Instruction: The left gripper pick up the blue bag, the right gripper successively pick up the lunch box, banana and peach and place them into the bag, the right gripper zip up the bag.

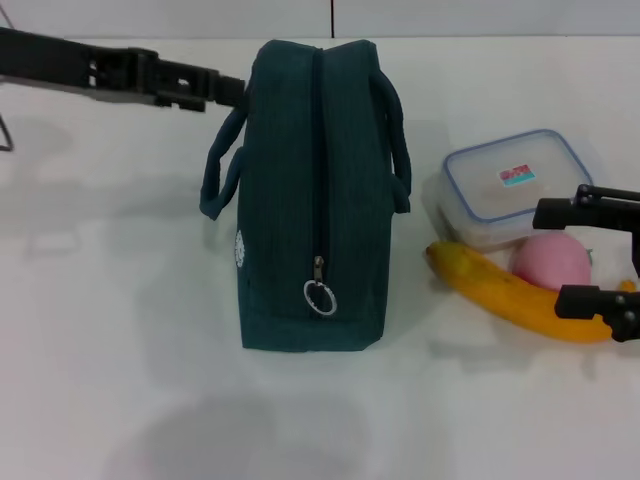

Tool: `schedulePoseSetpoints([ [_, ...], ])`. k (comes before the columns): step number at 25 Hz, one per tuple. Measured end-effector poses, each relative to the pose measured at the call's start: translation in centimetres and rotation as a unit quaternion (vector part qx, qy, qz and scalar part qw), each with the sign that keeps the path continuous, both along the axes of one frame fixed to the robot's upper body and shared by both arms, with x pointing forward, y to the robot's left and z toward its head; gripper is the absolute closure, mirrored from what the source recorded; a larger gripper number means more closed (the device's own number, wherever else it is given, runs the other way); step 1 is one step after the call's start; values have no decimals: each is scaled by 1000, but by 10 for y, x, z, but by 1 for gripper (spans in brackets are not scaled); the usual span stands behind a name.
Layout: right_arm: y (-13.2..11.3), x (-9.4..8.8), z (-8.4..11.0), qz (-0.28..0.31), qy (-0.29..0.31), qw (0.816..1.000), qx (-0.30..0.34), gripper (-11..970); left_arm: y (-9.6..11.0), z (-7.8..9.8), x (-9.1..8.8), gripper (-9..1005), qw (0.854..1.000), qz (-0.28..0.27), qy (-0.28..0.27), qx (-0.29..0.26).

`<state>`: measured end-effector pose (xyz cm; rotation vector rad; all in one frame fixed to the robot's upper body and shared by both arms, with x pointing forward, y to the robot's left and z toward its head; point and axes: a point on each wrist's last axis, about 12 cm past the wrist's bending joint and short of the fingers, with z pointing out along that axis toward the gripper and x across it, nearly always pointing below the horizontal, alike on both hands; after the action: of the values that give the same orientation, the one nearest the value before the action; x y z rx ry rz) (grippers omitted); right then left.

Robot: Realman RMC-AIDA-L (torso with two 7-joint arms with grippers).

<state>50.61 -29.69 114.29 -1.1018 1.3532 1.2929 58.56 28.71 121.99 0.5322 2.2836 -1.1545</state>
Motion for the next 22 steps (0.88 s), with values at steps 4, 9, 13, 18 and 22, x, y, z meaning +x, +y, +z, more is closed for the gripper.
schedulePoseSetpoints([
  [4, 0, -1, -1, 0, 1, 1000, 1, 143, -14, -4, 3, 197, 1000, -10, 17, 0],
  [9, 0, -5, -4, -4, 3, 1000, 3, 143, -27, -4, 8, 197, 999, -16, 32, 14],
  [13, 0, -7, -6, -6, 1, 1000, 4, 144, -36, -2, 13, 197, 999, -16, 42, 26],
  [18, -1, -10, -10, -9, 2, 1000, 8, 144, -42, -2, 19, 197, 998, -8, 48, 50],
  [22, -3, -13, -12, -12, 5, 1000, 9, 144, -48, -2, 24, 196, 997, -13, 55, 59],
])
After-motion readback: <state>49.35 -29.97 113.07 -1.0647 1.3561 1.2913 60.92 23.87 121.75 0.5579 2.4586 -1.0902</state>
